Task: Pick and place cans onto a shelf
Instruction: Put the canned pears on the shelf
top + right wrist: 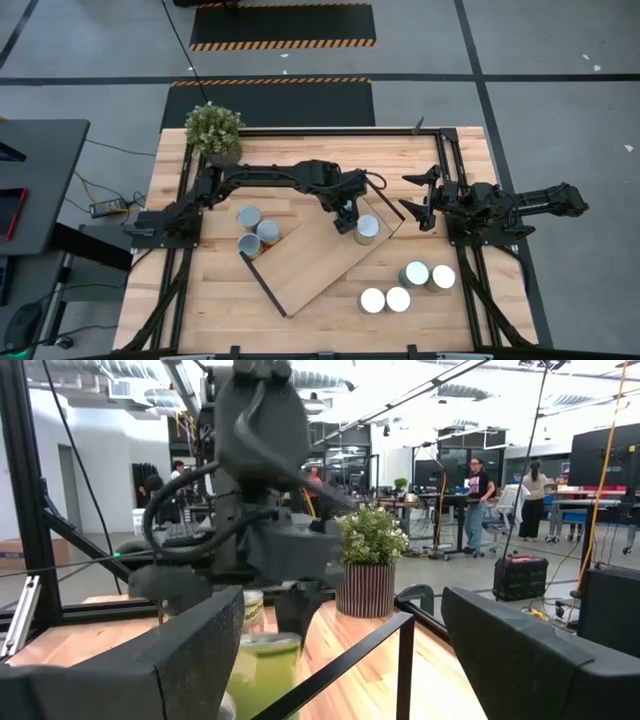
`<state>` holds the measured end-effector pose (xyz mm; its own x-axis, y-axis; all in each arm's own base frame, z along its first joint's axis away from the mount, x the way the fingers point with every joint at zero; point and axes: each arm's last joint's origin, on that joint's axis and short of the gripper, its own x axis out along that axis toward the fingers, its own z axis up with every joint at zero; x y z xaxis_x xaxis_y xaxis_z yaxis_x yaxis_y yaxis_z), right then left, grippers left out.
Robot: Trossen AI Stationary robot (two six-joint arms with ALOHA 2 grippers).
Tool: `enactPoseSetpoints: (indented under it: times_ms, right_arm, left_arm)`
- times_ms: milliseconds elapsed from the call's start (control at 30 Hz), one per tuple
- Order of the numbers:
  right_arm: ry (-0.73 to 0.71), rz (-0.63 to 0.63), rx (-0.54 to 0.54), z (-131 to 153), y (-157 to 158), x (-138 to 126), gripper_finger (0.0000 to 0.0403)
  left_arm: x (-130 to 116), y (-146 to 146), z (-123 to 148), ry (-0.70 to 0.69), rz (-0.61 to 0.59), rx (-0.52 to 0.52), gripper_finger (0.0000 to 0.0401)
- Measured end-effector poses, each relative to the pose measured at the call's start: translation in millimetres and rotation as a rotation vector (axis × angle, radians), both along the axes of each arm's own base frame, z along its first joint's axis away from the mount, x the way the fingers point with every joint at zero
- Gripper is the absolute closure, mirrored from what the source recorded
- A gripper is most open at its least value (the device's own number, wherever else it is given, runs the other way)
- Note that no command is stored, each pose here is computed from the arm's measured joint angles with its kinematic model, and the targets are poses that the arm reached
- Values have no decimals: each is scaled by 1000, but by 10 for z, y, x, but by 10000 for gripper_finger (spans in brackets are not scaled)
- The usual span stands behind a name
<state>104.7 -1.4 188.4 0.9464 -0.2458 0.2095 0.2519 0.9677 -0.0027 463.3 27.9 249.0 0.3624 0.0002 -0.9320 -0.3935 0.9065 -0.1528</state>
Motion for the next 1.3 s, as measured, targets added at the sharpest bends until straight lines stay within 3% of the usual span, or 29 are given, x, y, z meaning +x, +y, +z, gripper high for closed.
enactPoseSetpoints:
  times_ms: [200, 1300]
  right_arm:
    - [-1, 1, 0, 1, 0, 0, 56]
    - [-3, 0, 0, 3, 0, -1, 56]
  left_arm:
    - [41, 5, -20, -29, -52, 5, 48]
    - [45, 8, -14, -37, -124, 30, 46]
